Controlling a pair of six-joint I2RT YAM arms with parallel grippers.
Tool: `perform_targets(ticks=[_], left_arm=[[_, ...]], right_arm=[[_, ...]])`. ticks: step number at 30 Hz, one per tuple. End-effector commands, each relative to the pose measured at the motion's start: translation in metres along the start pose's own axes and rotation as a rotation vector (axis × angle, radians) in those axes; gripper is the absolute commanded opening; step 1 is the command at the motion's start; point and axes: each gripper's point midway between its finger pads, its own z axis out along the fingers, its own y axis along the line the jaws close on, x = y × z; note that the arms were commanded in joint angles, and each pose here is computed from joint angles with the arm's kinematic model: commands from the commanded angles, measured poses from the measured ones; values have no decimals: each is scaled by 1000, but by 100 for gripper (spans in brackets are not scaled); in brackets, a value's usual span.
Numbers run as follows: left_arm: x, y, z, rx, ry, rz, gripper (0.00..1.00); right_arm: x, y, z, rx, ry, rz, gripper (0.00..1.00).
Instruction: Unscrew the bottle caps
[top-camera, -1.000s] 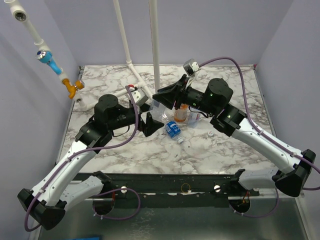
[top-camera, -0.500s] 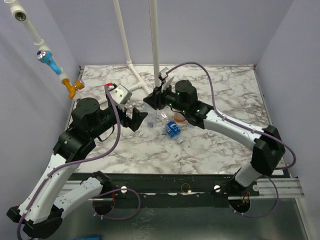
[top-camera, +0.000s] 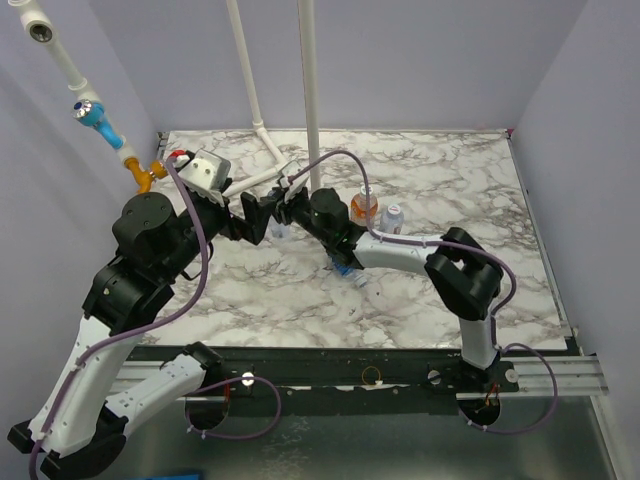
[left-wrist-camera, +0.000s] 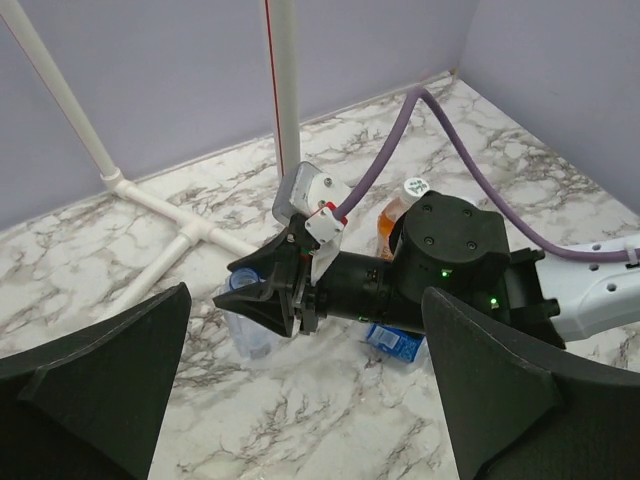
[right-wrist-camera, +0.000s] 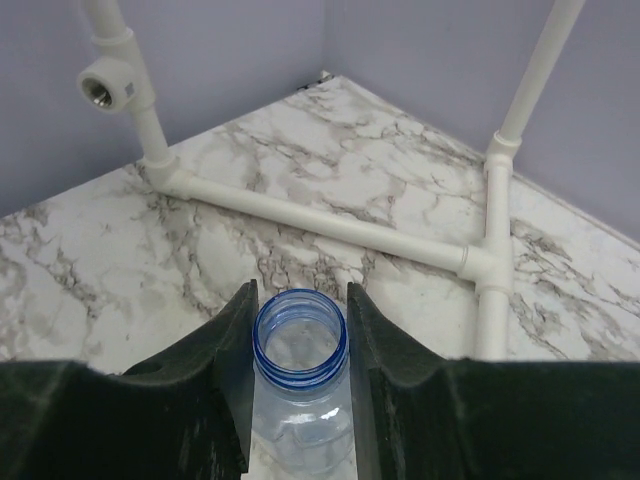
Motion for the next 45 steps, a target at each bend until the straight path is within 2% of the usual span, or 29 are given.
perform_targets(ticks=[1,9,13,16,23,29,34,45], left_arm=[[12,4,-2,-28,51,-34,99],[20,0,4,-4,72,-43,99],[21,-1,6,-1,70,-49,99],[23,-1,7,-2,73,-52,99],[24,-1,8,-1,68,-56,99],[21,-1,8,-2,54,-59,99],[18,0,7,-2,45,-60,99],[17,-5,4,24,37,-71,99]], right_arm=[[-12,-10,10,113,-164,-38,1],[39,5,12,53,-70,0,1],[49,8,10,39,-37,-1,3],[52,9,10,31,-16,-2,17],[51,11,11,23,23,-1,63],[38,13,16,8,36,-9,82],[21,9,17,19,24,-11,90],[10,10,16,14,24,-1,92]])
